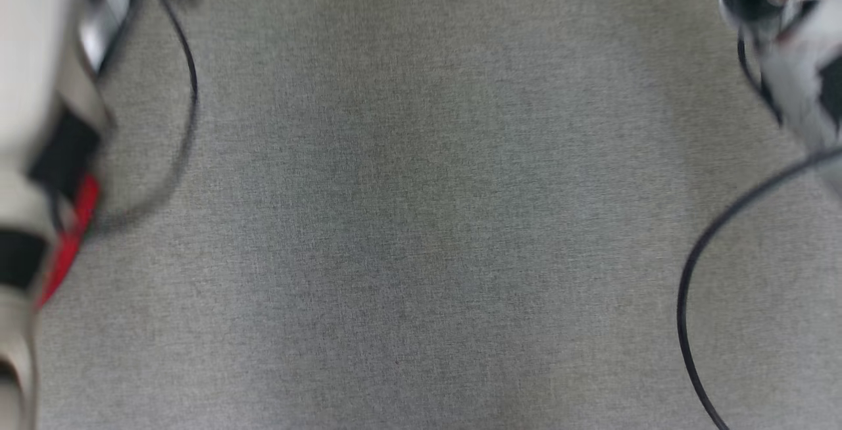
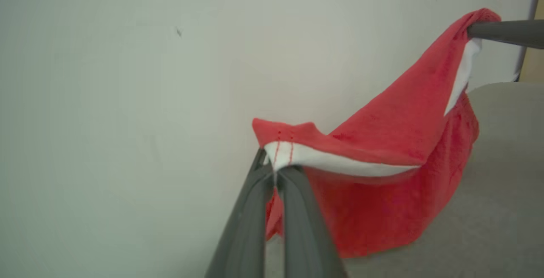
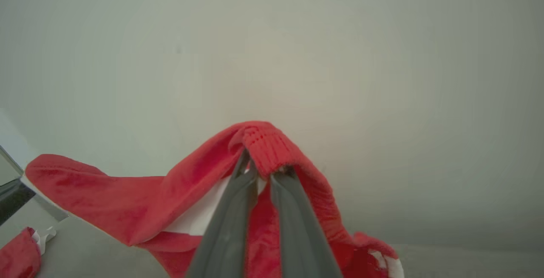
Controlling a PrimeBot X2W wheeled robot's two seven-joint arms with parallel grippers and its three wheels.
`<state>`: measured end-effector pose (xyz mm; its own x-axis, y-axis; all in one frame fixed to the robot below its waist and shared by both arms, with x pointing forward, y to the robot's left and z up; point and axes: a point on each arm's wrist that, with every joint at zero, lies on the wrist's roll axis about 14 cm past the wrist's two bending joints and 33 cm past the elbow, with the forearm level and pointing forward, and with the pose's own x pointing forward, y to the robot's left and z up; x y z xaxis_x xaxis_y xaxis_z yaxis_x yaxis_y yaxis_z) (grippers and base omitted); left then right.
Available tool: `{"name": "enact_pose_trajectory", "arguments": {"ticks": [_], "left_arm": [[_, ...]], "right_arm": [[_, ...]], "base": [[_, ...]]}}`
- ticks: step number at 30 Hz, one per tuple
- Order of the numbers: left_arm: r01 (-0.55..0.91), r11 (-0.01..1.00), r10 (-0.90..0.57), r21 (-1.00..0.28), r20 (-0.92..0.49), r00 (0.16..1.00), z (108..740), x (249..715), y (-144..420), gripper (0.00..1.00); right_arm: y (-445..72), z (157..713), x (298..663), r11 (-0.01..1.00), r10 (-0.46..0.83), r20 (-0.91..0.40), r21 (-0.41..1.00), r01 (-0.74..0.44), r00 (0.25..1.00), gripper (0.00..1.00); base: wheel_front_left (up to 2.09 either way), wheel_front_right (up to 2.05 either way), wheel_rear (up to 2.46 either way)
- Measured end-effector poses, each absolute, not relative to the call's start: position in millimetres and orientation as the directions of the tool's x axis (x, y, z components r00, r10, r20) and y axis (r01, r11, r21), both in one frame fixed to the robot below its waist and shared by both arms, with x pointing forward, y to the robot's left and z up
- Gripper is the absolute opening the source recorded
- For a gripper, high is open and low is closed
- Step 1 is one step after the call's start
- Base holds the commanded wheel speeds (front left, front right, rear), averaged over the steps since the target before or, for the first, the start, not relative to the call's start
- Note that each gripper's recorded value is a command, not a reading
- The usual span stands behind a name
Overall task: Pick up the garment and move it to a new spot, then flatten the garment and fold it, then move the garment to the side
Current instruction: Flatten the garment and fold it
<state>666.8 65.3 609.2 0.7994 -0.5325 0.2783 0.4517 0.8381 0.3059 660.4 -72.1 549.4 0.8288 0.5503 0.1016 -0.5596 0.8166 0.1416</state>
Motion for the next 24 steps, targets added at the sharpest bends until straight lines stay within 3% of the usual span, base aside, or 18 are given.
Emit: {"name": "enact_pose_trajectory", "arguments": {"ticks": [11, 24], "left_arm": [[0.470, 0.860, -0.507, 0.197, 0.227, 0.832, 564, 586, 74, 0.00], [0.440, 0.898, -0.437, 0.006, 0.132, 0.890, 525, 484, 80, 0.00]], "right_arm": [[-86, 500, 570, 0.791, 0.562, -0.003, 0.292, -0.537, 0.827, 0.00], [-97, 469, 467, 0.790, 0.555, -0.093, 0.371, -0.488, 0.827, 0.00]], "base": [[0.00, 0.00, 0.00], [0.00, 0.00, 0.00]]}}
